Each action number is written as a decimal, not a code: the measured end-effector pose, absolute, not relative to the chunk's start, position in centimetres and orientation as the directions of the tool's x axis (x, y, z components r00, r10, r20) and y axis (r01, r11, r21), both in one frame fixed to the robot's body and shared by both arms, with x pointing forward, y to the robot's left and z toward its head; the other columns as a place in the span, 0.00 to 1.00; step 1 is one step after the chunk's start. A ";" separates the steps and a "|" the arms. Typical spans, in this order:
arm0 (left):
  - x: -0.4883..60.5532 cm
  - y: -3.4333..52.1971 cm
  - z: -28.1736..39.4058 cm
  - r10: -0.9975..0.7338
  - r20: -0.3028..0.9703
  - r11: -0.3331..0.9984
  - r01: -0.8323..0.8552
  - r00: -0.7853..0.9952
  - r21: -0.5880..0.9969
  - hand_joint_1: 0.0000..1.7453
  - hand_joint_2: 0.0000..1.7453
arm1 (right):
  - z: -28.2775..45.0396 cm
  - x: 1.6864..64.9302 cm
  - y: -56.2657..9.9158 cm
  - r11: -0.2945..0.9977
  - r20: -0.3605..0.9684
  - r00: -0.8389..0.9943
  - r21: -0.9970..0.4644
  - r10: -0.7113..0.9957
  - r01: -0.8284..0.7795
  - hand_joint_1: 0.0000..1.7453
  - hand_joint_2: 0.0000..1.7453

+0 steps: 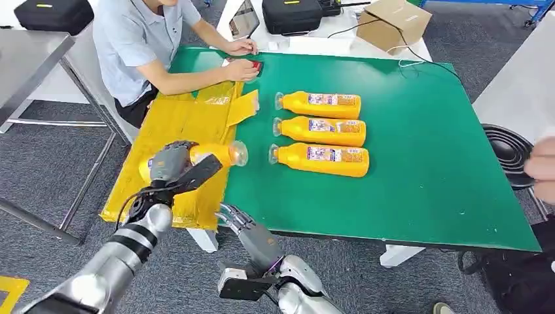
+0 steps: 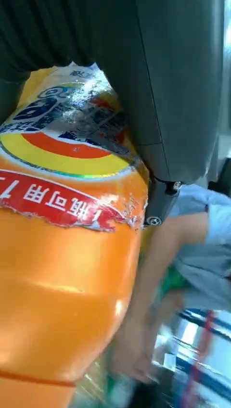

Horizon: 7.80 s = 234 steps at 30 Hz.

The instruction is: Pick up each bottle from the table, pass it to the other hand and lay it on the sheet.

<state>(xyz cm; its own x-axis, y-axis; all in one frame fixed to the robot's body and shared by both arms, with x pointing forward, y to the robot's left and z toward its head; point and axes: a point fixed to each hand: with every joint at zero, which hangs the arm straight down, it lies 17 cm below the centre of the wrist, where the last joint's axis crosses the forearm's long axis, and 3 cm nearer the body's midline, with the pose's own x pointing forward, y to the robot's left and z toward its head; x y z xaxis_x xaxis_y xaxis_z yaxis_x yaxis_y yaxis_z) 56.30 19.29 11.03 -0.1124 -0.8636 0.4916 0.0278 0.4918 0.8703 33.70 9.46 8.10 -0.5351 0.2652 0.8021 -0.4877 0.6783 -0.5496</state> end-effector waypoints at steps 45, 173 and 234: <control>56.4 22.7 3.3 -0.883 0.469 0.426 0.427 0.005 0.798 0.00 1.00 | 9.7 32.2 11.5 0.667 0.817 -0.549 -0.509 0.175 -0.544 0.00 0.00; 38.6 12.5 21.0 0.276 0.873 0.954 0.228 -0.401 -0.197 0.00 1.00 | 2.9 50.5 -17.1 0.364 0.371 -0.096 -0.928 0.924 -0.082 0.00 1.00; 39.0 11.4 20.8 0.342 0.874 0.919 0.318 -0.346 -0.234 0.00 1.00 | -1.4 49.7 -24.5 0.534 0.542 -0.003 -0.828 0.840 -0.171 1.00 1.00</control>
<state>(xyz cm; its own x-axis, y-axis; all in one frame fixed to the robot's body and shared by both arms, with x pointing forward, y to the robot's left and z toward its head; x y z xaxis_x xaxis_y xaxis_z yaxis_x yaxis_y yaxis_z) 38.99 11.37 20.75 -0.3456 0.3419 0.8739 0.3179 0.9189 -0.2338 49.70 -24.45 -1.41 -0.0027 0.8403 0.5421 -0.1707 0.5338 -0.8282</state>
